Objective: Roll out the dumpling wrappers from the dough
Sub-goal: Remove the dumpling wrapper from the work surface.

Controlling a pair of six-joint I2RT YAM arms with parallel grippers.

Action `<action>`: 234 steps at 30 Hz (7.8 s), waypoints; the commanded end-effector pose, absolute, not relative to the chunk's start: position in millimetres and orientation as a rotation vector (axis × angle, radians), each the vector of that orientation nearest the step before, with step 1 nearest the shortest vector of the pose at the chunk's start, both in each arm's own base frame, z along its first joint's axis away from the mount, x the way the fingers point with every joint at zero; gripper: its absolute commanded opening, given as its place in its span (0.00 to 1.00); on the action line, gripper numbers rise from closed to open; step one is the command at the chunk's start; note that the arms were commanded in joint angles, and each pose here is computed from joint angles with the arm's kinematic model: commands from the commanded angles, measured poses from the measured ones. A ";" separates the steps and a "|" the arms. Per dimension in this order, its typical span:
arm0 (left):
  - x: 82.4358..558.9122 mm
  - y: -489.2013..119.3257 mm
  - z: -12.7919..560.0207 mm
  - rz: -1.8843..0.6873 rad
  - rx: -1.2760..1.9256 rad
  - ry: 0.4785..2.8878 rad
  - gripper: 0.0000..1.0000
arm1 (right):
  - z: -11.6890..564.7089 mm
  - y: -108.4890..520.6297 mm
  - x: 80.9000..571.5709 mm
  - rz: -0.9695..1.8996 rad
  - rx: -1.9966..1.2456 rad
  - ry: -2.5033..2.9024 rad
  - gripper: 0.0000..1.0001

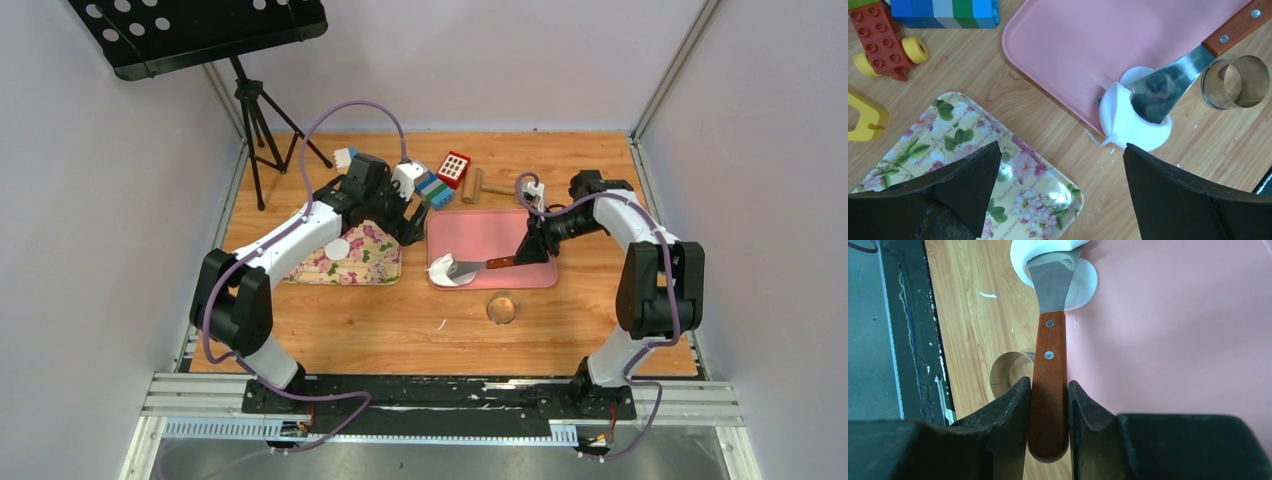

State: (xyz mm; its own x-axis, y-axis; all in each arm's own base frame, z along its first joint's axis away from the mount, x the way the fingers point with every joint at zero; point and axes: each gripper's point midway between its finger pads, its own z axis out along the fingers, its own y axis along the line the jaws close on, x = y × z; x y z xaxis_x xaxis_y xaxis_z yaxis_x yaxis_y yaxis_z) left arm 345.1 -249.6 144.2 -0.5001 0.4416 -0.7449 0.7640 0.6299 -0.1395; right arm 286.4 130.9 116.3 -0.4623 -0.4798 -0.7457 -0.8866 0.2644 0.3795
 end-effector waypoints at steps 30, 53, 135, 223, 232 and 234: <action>353.2 -250.3 153.6 -0.603 0.922 2.129 1.00 | 165.1 106.9 304.6 1.380 -0.954 1.782 0.00; 353.8 -248.4 154.8 -0.584 0.938 2.114 1.00 | 158.0 43.3 318.4 0.189 -1.486 1.735 1.00; 355.5 -250.9 147.5 -0.592 0.951 2.117 1.00 | 37.1 113.3 301.7 0.432 -1.965 1.716 0.67; 356.4 -243.0 167.6 -0.541 0.957 2.087 1.00 | 71.7 143.2 297.0 0.608 -1.729 1.600 0.00; 324.2 -293.1 145.2 -0.829 1.295 2.013 1.00 | 65.8 143.1 294.5 0.556 -1.786 1.595 0.00; 317.9 -310.8 141.1 -0.907 1.377 1.978 1.00 | 66.4 142.5 296.3 0.540 -1.784 1.595 0.00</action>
